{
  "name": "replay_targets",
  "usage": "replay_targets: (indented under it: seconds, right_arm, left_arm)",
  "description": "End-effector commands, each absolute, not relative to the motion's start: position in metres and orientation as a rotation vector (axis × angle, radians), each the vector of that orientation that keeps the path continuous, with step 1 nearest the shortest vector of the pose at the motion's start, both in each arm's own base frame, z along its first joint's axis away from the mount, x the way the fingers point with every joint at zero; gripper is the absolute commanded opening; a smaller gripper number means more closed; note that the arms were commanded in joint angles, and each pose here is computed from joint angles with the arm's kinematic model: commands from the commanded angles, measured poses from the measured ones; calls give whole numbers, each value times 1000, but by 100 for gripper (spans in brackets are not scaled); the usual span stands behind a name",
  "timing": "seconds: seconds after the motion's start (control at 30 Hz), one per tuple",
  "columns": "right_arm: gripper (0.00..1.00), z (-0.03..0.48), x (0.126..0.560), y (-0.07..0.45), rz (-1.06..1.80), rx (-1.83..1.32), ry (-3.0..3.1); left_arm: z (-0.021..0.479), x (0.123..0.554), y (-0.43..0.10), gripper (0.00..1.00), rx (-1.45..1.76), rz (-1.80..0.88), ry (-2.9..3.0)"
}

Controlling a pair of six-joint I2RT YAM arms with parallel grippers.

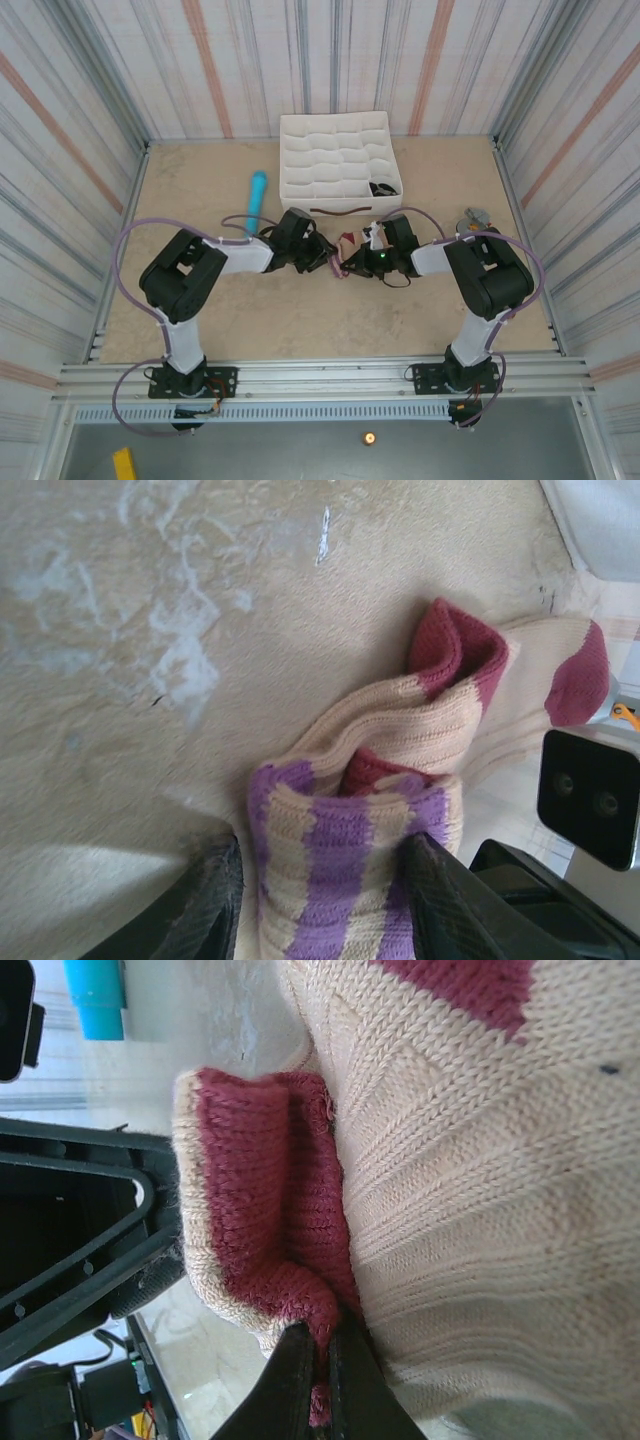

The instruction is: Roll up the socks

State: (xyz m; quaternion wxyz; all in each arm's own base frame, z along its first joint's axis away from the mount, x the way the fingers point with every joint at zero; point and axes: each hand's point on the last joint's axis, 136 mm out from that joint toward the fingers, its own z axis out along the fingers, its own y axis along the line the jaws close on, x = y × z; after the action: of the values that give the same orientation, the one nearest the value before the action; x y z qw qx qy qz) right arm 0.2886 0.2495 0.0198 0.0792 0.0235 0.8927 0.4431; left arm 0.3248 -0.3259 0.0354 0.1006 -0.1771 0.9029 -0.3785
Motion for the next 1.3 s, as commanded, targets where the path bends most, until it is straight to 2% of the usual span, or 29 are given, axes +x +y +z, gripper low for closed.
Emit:
replay_targets:
  seconds: [0.0, 0.17, 0.3, 0.47, 0.67, 0.73, 0.93, 1.1, 1.2, 1.27]
  right_arm:
    - [0, -66, 227, 186, 886, 353, 3070]
    - [0, -64, 228, 187, 905, 351, 3064]
    - [0, -62, 230, 188, 926, 349, 3052]
    - [0, -54, 237, 186, 909, 322, 3012]
    - [1, -26, 250, 190, 877, 164, 2902]
    - [5, -13, 255, 193, 847, 84, 2854]
    - [30, 26, 263, 204, 804, -116, 2693]
    - [34, 55, 258, 212, 709, -289, 2558]
    - [49, 71, 251, 215, 592, -408, 2450]
    - [54, 82, 243, 218, 507, -511, 2361]
  left_arm:
    - [-10, 305, -308, 44, -621, -917, 2808]
    - [-18, 306, -311, 37, -640, -882, 2824]
    - [-17, 307, -307, 24, -648, -837, 2831]
    - [-10, 306, -295, 2, -643, -733, 2851]
    - [11, 302, -285, 0, -681, -692, 2841]
    - [17, 300, -283, 0, -714, -689, 2837]
    - [15, 292, -283, 0, -774, -687, 2893]
    - [13, 288, -285, 0, -804, -706, 2917]
    - [16, 289, -285, 0, -798, -723, 2925]
    - [19, 290, -284, 0, -783, -727, 2937]
